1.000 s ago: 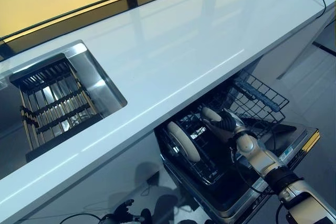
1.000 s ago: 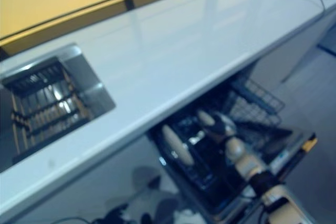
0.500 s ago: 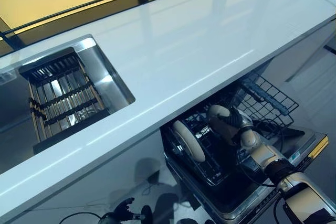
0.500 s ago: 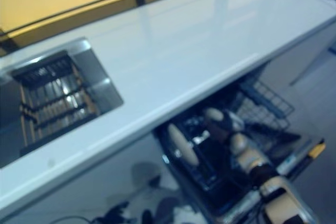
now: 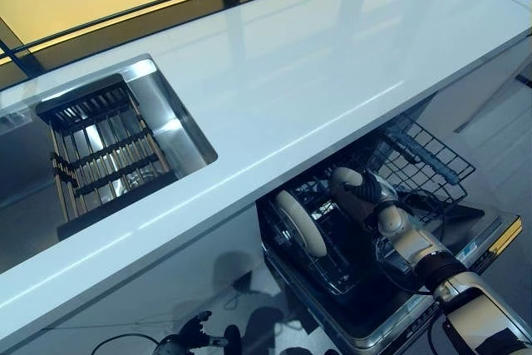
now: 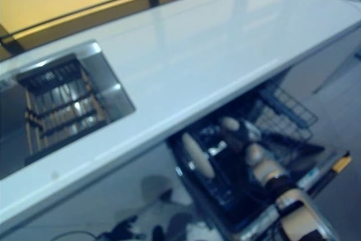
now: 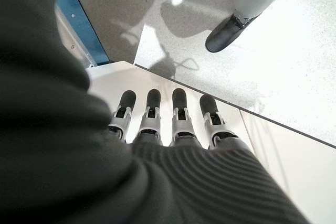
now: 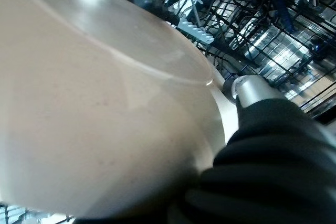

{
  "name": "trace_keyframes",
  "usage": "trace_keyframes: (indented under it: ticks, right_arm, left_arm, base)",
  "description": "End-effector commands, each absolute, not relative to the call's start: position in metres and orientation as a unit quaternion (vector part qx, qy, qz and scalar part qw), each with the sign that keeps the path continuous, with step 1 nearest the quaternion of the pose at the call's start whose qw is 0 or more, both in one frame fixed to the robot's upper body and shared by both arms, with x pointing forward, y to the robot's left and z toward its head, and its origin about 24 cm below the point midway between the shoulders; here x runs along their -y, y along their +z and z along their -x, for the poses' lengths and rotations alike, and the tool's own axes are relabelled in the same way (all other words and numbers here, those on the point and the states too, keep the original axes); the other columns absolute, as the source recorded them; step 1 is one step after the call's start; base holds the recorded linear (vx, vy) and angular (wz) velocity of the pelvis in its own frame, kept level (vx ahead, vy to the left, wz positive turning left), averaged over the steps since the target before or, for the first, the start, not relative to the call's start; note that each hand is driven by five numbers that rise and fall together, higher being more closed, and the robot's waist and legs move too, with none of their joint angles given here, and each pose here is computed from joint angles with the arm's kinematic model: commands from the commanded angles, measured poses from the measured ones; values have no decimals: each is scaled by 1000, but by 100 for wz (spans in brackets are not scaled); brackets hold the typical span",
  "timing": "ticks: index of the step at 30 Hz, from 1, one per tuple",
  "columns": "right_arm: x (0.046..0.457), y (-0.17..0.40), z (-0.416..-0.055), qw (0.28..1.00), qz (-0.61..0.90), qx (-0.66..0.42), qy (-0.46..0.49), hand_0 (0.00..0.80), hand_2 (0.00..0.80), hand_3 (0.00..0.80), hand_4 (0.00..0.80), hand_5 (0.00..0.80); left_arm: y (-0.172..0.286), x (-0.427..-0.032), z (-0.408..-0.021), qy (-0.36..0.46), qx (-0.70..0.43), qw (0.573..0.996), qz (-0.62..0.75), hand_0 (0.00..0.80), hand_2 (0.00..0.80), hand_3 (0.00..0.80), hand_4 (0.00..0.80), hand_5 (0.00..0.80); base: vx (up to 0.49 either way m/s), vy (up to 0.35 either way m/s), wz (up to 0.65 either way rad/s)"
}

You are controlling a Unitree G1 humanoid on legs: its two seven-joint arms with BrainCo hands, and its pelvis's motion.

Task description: Take plates into dishwasher

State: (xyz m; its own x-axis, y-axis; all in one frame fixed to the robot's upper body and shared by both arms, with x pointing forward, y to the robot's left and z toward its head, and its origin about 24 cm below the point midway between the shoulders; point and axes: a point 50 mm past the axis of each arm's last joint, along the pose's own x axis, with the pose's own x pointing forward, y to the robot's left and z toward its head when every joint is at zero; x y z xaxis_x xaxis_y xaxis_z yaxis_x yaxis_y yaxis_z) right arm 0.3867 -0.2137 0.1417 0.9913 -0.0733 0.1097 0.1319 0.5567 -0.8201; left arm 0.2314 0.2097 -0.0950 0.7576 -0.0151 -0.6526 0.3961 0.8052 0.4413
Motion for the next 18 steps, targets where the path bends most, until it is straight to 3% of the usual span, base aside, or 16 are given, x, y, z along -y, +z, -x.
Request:
trace_keyframes:
  ticks: [1,18]
  right_arm:
    - [204,119,-388,864,504,-7,-21,800,800,800,800,800]
    - [187,92,-384,865,498,-47,27,800,800,800,800,800]
  left_arm:
    - [-86,-199,-248,-130,-304,896,-297,0,0,0,0,0]
    - [-84,-196,-252,-132,-301,897,-296,0,0,0,0,0]
  base:
    - [0,0,0]
    - [0,0,0]
